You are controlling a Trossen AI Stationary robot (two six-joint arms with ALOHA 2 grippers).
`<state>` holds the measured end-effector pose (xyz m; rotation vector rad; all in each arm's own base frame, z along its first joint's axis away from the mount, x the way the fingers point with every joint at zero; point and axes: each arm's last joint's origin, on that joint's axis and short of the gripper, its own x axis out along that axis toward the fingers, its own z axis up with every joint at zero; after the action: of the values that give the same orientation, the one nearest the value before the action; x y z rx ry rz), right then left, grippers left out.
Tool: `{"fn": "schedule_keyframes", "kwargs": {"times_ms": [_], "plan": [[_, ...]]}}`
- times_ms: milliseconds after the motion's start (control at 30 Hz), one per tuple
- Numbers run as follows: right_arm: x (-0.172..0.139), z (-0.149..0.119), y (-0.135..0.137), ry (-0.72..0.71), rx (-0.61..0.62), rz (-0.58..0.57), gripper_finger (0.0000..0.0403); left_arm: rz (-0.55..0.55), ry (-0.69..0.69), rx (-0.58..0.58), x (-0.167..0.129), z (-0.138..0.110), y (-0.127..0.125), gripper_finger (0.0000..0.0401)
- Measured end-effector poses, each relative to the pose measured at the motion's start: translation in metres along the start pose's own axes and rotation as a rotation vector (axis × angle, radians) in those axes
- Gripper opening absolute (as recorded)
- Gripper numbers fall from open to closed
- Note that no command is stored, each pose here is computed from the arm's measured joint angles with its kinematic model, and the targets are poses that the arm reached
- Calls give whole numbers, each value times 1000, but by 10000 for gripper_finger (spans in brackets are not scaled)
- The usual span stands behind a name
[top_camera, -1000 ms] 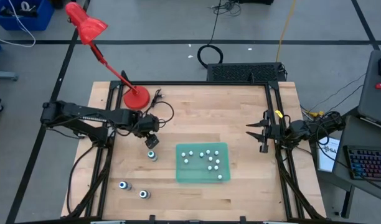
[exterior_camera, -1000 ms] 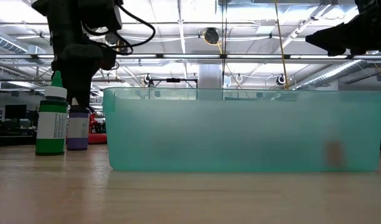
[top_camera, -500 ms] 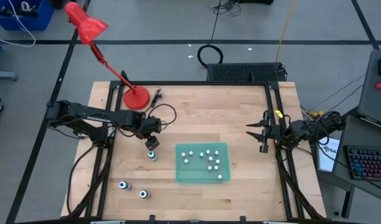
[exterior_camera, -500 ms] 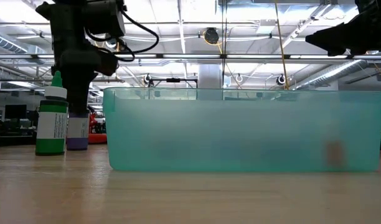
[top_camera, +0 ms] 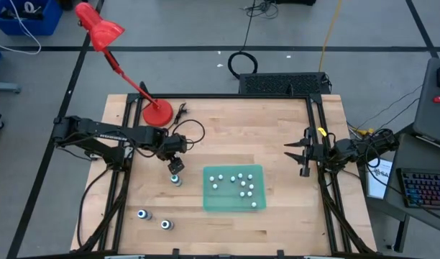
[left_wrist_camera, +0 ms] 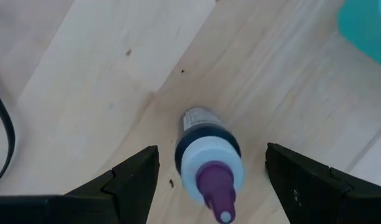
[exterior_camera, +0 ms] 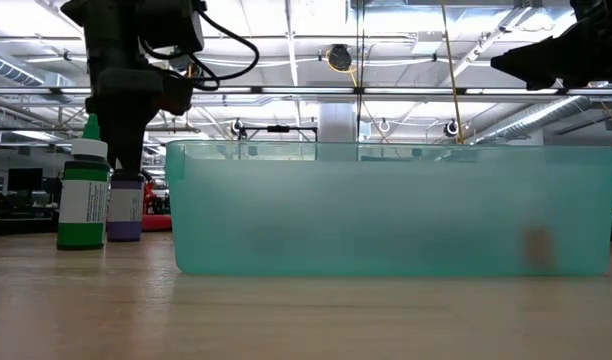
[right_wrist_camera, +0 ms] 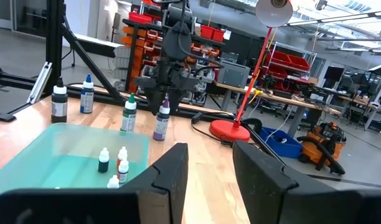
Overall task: Pick & Place food coloring
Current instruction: Put the large purple food coloring bottle into the green bin
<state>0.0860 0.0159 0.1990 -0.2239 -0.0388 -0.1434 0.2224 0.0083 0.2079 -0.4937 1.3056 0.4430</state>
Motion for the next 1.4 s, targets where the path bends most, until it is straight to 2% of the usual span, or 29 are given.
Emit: {"fn": "schedule_keyframes", "kwargs": {"times_ms": [167,400,533,667,833,967,1200,1267,1400], "plan": [[0,0,0,0,0,0,116,2,3,4,0,0,0,271],[0,0,0,0,0,0,116,-1,-1,3,0,0,0,171],[0,0,0,0,0,0,116,-6,-17,3,-2,1,-1,126],[0,0,0,0,0,0,116,-7,-19,-7,-2,2,-1,124],[0,0,0,0,0,0,116,-10,-28,9,-1,3,-1,150],[0,0,0,0,0,0,116,0,-35,24,-1,2,-2,121],[0,0,0,0,0,0,116,-1,-37,13,-3,3,-2,120],[0,0,0,0,0,0,116,-10,-39,21,-9,6,-6,120],[0,0,0,0,0,0,116,-57,-111,65,-42,16,-23,120]]}}
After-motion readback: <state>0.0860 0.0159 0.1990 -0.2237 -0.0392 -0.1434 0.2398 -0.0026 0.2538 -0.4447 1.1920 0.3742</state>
